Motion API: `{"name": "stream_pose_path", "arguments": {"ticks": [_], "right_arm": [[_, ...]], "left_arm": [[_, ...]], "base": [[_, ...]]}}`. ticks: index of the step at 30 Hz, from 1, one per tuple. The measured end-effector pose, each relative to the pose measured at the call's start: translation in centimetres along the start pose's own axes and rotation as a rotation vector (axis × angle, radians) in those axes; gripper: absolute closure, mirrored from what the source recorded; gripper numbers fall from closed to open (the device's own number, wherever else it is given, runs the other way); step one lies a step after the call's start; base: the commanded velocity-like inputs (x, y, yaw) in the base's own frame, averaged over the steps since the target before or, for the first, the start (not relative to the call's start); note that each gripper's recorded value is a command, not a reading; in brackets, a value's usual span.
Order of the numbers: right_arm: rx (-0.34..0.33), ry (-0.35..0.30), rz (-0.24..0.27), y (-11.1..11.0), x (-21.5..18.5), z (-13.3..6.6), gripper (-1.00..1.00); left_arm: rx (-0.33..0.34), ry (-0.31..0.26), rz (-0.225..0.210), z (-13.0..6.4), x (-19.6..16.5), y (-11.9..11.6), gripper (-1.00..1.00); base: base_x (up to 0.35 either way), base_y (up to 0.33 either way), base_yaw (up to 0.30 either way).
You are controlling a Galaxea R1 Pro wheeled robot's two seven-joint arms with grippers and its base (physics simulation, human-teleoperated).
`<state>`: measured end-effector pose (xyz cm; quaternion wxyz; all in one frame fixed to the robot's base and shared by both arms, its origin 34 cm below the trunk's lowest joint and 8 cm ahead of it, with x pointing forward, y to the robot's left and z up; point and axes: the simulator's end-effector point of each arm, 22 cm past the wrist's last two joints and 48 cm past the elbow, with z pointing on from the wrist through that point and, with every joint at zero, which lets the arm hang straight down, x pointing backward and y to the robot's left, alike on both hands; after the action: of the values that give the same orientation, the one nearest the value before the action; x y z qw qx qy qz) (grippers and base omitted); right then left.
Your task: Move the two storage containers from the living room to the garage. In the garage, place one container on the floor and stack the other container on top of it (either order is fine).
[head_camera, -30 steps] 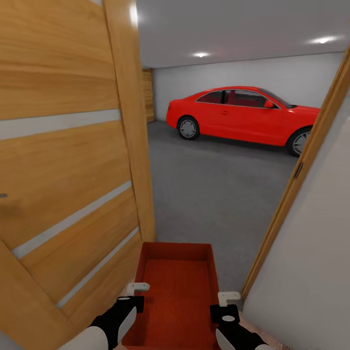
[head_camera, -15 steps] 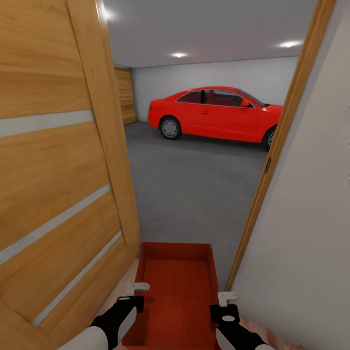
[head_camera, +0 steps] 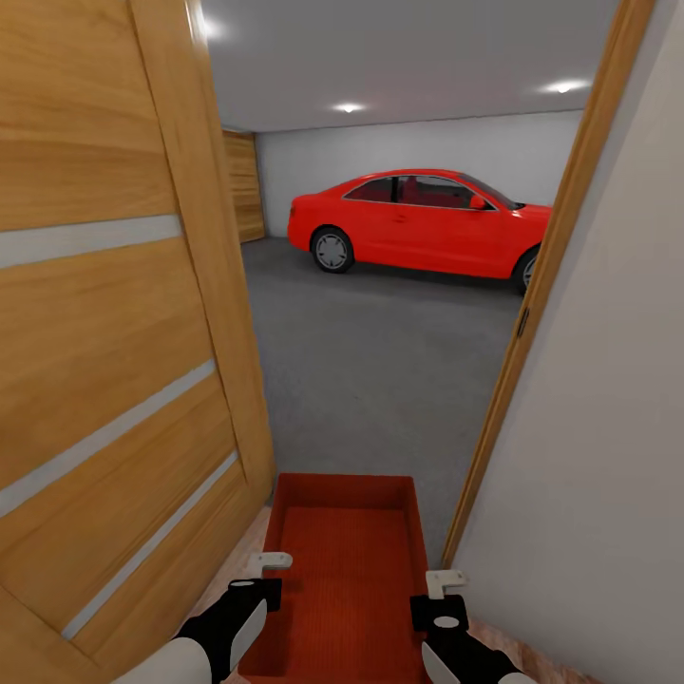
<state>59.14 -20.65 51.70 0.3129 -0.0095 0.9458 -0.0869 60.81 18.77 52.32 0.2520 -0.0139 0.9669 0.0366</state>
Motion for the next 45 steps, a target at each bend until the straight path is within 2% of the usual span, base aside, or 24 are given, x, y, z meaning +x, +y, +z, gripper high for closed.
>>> {"name": "stream_pose_path", "arguments": {"ticks": [14, 45], "right_arm": [[0.0, 0.001, 0.003, 0.03, 0.07, -0.05, 1.0], [0.0, 0.002, 0.002, 0.03, 0.12, -0.03, 1.0]], "left_arm": [[0.0, 0.001, 0.002, -0.03, 0.0, 0.04, 1.0], [0.0, 0.002, 0.002, -0.02, 0.04, 0.03, 1.0]], "base": [[0.219, 0.142, -0.026], [0.209, 0.081, -0.242]]}}
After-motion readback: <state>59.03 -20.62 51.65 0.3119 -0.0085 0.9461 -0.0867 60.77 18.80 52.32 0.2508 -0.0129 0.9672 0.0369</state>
